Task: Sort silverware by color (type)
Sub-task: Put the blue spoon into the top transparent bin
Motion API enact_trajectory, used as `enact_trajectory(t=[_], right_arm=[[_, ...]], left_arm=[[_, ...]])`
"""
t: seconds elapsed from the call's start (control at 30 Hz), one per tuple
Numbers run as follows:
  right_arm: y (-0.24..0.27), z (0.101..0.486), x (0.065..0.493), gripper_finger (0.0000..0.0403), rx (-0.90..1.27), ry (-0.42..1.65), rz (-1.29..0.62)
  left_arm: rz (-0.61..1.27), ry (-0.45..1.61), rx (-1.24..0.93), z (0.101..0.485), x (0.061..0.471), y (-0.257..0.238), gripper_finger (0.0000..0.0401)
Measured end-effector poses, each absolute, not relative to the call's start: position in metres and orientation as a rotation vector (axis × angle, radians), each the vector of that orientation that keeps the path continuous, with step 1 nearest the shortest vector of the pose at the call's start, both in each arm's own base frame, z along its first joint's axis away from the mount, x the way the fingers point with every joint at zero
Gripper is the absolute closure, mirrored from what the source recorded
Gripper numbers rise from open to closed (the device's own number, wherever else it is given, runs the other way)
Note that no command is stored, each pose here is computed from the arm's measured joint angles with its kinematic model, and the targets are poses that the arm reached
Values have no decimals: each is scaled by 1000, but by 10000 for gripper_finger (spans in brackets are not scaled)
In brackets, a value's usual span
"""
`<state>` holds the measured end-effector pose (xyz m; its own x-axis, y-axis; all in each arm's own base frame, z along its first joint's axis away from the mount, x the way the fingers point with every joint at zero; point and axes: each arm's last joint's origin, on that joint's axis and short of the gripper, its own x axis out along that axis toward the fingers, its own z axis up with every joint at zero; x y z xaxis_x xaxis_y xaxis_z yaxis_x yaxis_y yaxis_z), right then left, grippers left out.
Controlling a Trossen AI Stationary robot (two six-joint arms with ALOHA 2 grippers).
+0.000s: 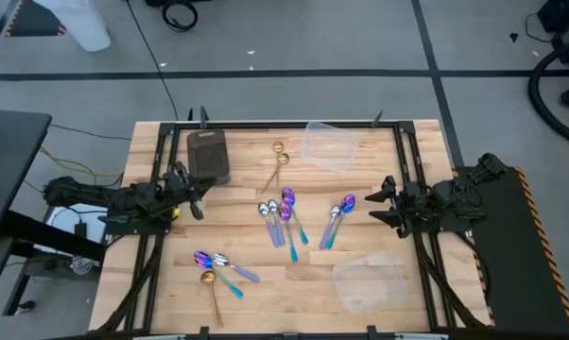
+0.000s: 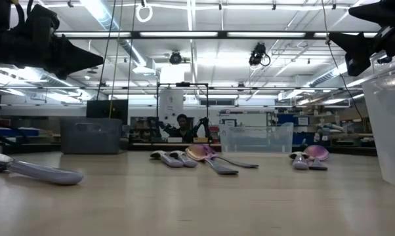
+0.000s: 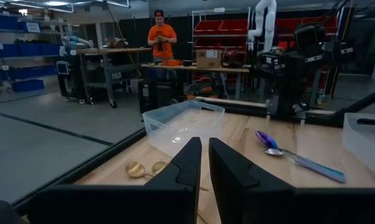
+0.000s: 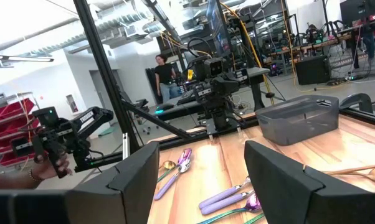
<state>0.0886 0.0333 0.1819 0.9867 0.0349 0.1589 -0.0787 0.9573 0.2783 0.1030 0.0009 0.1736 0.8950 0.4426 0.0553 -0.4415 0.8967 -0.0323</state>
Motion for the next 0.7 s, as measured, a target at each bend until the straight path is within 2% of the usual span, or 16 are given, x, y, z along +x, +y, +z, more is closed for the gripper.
enact_trajectory(t=[0.23, 0.5, 0.7], right_arm=[[32, 182, 89, 156, 290, -156, 31], [32, 188, 88, 156, 321, -214, 27], [31, 196, 85, 156, 364, -297, 44]], left_arm=[[454, -85, -119, 174, 103, 1, 362], [454, -95, -129, 174, 103, 1, 362], [438, -222, -262, 185, 102, 1, 362]])
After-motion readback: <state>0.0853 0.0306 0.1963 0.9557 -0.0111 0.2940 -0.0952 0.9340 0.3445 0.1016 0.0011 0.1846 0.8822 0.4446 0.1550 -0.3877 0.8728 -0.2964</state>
